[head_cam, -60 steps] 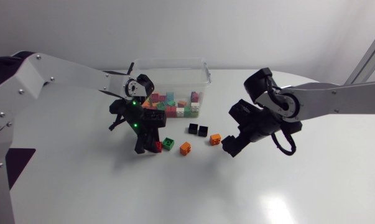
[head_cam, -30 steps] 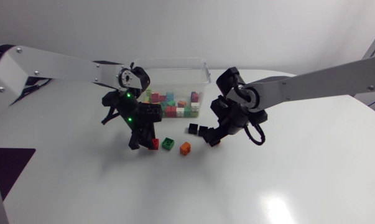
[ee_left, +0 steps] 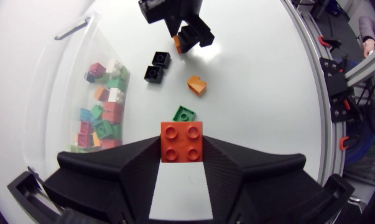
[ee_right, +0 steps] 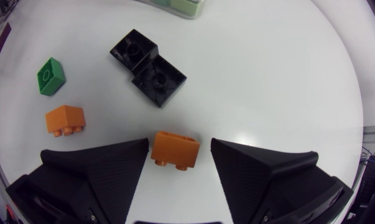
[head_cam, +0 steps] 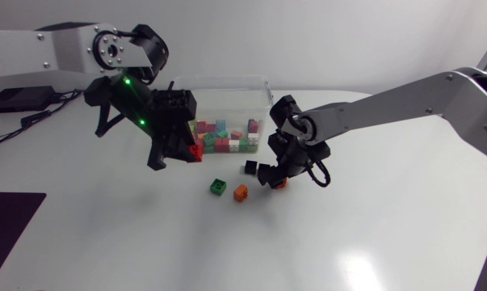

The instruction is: Place the duplo bricks in the container

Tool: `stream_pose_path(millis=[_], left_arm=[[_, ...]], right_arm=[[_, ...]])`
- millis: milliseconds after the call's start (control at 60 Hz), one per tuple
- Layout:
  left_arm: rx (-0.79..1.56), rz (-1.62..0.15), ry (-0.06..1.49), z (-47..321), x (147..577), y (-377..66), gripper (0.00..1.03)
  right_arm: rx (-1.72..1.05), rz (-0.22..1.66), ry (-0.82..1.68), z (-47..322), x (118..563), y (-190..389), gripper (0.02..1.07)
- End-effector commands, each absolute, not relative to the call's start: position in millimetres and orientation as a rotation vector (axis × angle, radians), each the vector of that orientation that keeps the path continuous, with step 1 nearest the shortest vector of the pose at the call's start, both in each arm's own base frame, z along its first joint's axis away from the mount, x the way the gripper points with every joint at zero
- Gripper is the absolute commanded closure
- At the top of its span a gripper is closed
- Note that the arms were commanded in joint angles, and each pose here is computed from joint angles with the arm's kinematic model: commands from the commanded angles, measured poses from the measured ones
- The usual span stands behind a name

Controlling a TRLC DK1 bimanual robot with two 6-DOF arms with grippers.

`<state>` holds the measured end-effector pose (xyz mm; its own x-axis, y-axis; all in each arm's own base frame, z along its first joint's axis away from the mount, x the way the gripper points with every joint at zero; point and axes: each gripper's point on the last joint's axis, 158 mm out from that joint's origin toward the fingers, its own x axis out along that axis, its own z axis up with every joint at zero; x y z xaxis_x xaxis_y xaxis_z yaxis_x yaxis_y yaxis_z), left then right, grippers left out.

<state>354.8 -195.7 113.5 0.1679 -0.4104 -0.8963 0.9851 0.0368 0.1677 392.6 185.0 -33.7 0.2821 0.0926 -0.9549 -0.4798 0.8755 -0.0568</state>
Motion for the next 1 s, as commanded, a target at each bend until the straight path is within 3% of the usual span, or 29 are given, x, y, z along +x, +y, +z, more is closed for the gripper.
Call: stream_pose_path(millis=[0,167,450,600,983], left_arm=[[0.930,-1.230,0.745,131.8,351.2,-198.9,0.65],[0.869,-1.139,0.686,153.7,372.6,-202.1,0.65],[0.719,-0.948,0.538,193.8,427.4,-212.1,0.65],[0.619,-0.861,0.501,210.6,462.3,-209.8,0.65],[0.466,-0.667,0.537,194.3,540.8,-190.4,0.63]], right_arm=[[-0.367,0.377,1.258,-43.6,390.4,187.9,0.53],[-0.358,0.371,1.263,-44.3,389.2,186.9,0.70],[-0.359,0.383,1.202,-16.0,383.4,183.3,0.72],[-0.376,0.412,1.128,21.0,383.2,182.7,0.72],[-0.335,0.470,0.910,122.0,399.6,196.5,0.72]])
